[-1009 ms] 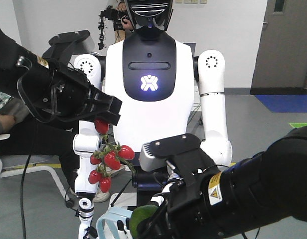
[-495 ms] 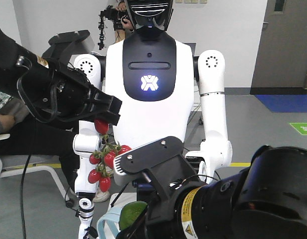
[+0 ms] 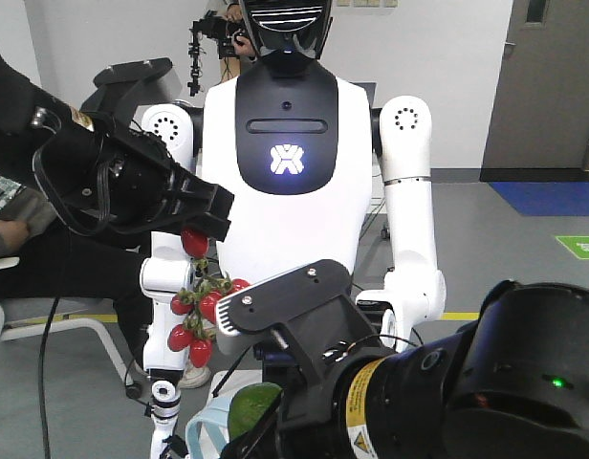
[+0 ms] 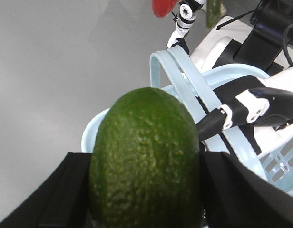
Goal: Pick snacks and fruit into basket
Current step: 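Lower the lime into the basket and open the right gripper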
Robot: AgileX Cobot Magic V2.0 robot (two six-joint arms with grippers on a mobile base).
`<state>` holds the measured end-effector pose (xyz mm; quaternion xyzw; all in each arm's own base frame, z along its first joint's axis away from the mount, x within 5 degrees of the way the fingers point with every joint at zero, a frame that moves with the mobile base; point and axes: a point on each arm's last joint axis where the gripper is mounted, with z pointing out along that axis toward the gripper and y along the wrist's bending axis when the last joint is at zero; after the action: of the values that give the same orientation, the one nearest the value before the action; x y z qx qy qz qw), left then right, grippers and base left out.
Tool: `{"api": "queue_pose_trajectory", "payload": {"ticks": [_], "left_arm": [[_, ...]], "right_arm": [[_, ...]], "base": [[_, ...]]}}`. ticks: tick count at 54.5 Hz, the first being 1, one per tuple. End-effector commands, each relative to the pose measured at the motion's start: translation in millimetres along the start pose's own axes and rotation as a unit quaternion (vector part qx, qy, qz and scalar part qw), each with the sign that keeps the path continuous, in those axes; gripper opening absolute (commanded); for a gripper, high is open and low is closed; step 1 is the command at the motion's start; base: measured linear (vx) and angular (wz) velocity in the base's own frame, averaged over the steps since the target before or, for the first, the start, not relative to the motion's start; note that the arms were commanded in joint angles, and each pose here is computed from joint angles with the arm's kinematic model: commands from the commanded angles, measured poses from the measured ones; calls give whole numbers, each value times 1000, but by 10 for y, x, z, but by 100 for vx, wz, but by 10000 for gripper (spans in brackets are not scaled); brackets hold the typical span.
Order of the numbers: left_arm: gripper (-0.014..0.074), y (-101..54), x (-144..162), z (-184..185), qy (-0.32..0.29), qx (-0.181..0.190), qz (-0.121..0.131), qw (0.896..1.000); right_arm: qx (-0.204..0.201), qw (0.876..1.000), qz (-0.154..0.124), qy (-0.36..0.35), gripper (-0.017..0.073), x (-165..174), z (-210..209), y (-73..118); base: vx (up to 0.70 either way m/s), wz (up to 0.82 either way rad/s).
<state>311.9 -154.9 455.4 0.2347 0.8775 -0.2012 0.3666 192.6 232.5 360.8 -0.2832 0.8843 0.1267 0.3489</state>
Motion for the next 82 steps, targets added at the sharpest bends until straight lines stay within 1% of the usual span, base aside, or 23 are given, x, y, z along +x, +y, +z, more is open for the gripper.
{"api": "queue_pose_trajectory", "payload": {"ticks": [1,8,13,21,24,26,30,36,41,51,56,61,67,72,77,82], "left_arm": [[2,-100,-121,-306,-73,7,4,997],[2,-100,-121,-306,-73,7,4,997],[2,-100,-121,-306,-73,7,4,997],[2,-100,-121,-306,-73,7,4,997],[2,-100,-121,-306,-73,7,4,997],[2,-100,-121,-306,-73,7,4,997],[2,-100,-121,-306,-73,7,4,997],[2,-100,-121,-306,-73,7,4,997],[2,-100,-121,-306,-73,7,4,997],[2,-100,-121,-306,-73,7,4,997],[2,-100,-121,-306,-73,7,4,997],[2,-100,-121,-306,-73,7,4,997],[2,-100,-121,-306,-73,7,4,997],[2,-100,-121,-306,-73,7,4,997],[2,-100,-121,-306,-73,7,4,997],[2,-100,-121,-306,-73,7,4,997]], "right_arm": [[-12,998,-6,-68,-8,-152,-184,-2],[-18,997,-3,-78,-8,-170,-187,8],[-21,997,8,-79,-8,-172,-188,12],[-27,997,7,-77,-8,-116,-126,29],[-38,996,5,-75,-8,-19,-37,78],[-48,996,9,-73,-8,56,29,110],[-71,995,24,-67,-8,196,145,172],[-97,991,44,-75,-8,314,256,205],[-108,989,44,-87,-8,370,310,215],[-138,980,45,-138,-8,458,404,233],[-148,976,45,-151,-8,524,447,237],[-142,977,52,-148,-8,581,499,176],[-118,983,58,-130,-8,614,563,56],[-105,984,62,-133,-8,595,602,-31],[-101,984,62,-132,-8,595,658,-60],[-92,988,61,-109,-8,642,759,-66]], "base": [[0,0],[0,0],[0,0],[0,0],[0,0],[0,0],[0,0],[0,0],[0,0],[0,0],[0,0],[0,0],[0,0],[0,0],[0,0],[0,0]]}}
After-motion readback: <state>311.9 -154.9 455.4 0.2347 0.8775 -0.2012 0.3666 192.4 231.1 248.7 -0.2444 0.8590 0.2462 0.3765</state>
